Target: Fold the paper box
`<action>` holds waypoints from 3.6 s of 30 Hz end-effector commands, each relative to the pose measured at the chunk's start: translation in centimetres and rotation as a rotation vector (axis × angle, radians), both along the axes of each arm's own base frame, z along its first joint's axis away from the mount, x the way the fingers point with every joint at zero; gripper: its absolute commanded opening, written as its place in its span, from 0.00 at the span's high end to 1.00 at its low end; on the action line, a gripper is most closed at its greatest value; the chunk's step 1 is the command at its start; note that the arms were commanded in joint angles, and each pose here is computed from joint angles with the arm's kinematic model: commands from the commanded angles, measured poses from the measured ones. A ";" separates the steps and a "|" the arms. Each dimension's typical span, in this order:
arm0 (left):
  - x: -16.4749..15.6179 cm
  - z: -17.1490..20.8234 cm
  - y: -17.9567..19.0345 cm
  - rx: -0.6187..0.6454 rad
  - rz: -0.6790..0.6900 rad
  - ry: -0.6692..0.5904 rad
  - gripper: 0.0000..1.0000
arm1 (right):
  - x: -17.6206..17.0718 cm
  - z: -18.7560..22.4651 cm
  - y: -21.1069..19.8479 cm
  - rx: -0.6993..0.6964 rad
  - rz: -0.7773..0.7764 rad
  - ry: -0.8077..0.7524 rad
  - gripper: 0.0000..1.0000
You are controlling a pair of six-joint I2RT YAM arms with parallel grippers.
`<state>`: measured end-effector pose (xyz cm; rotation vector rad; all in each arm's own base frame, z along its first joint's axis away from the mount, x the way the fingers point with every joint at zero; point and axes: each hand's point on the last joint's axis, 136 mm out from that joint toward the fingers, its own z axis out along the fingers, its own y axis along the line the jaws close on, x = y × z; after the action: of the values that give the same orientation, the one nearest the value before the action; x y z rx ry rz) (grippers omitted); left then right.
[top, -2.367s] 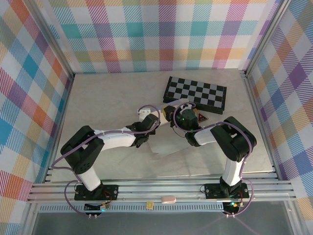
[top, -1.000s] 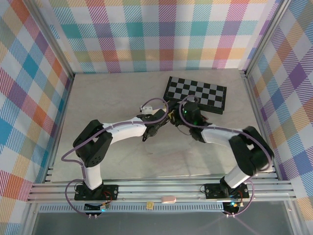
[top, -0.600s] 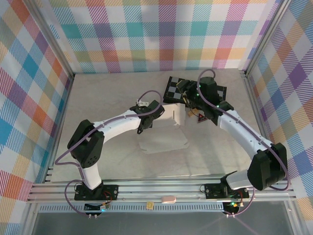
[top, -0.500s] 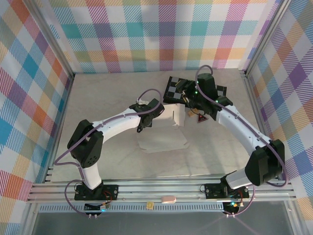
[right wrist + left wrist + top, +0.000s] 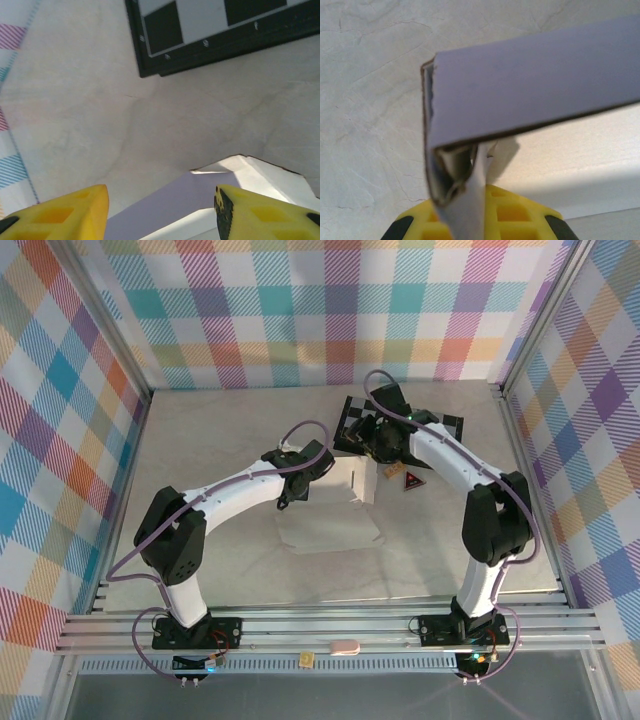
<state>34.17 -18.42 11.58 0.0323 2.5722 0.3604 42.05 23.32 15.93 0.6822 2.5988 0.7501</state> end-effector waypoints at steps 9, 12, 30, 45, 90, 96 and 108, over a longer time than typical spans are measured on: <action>-0.4 0.1 0.7 0.021 -0.014 0.017 1.00 | -1.1 -2.7 1.1 0.020 0.075 0.088 0.43; -0.3 0.1 0.6 0.021 -0.017 0.016 1.00 | -1.1 -2.8 1.4 0.044 0.070 0.095 0.45; -0.4 0.2 0.7 0.012 -0.017 0.005 1.00 | -0.7 -0.8 1.4 0.122 -0.007 0.045 0.70; -0.5 -0.2 0.9 0.005 -0.024 -0.018 1.00 | -9.6 -4.6 -1.2 0.010 0.143 0.015 0.51; -0.3 -0.4 0.4 -0.003 -0.044 -0.008 1.00 | -8.2 -9.8 2.4 0.005 0.266 0.071 0.78; -0.3 -0.5 0.4 -0.007 -0.040 -0.005 1.00 | -8.7 -9.7 3.6 0.012 0.299 0.072 0.78; -0.3 -0.6 0.4 -0.009 -0.035 -0.005 1.00 | -9.8 -10.8 4.5 -0.018 0.346 0.115 0.79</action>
<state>34.15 -18.31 10.91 0.0551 2.5485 0.3369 32.31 26.63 4.54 0.3436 2.8566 0.7659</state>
